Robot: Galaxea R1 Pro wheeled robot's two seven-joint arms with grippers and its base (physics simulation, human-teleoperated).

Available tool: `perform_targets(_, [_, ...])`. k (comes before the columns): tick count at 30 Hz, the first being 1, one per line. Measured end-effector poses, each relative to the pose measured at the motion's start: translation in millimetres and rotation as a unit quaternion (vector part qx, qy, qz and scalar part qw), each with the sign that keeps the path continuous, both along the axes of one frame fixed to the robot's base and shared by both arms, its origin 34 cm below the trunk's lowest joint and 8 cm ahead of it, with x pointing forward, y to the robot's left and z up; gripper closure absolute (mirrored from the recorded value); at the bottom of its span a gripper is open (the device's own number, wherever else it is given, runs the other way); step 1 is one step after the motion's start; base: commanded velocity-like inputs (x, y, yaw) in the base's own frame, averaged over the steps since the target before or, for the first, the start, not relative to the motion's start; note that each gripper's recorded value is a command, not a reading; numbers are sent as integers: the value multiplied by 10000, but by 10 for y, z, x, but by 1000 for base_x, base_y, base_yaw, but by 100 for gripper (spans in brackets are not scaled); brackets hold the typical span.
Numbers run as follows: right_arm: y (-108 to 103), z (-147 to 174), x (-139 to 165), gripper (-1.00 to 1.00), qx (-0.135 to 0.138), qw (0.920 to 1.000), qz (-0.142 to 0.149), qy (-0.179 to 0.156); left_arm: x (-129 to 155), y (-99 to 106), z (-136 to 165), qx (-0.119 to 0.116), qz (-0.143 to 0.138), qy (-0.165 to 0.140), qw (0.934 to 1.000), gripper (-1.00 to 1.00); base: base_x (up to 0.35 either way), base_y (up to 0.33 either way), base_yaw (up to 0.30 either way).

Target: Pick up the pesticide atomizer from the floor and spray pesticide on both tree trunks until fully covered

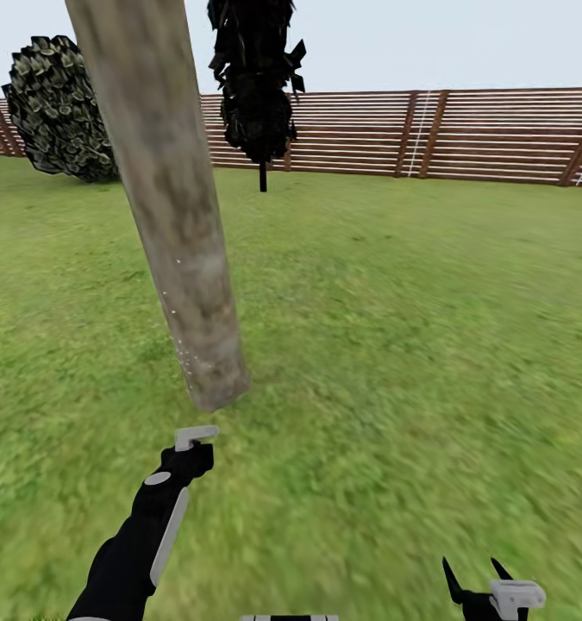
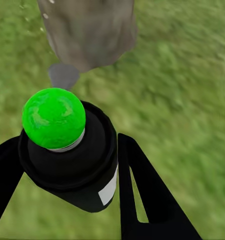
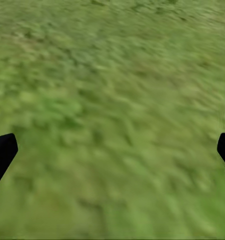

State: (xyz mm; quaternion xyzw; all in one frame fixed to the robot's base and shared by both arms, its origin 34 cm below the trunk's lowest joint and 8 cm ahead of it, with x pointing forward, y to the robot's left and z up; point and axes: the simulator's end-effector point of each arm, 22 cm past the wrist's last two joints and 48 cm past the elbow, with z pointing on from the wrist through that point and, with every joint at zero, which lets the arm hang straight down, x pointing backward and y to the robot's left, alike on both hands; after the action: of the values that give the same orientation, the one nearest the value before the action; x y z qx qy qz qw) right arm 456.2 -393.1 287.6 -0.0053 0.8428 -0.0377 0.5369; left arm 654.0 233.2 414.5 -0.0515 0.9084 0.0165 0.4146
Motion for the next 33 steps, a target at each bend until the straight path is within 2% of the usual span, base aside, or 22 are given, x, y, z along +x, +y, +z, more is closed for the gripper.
perform_targets(25, [0, 0, 0, -100, 0, 10000, 0, 0, 2, -11, 2, -8, -3, -6, 10000, 100, 112, -274, 278])
perform_targets(33, [0, 1, 2, -100, 0, 10000, 0, -1, 1, -12, 1, -8, -5, -5, 10000, 100, 22, -274, 278])
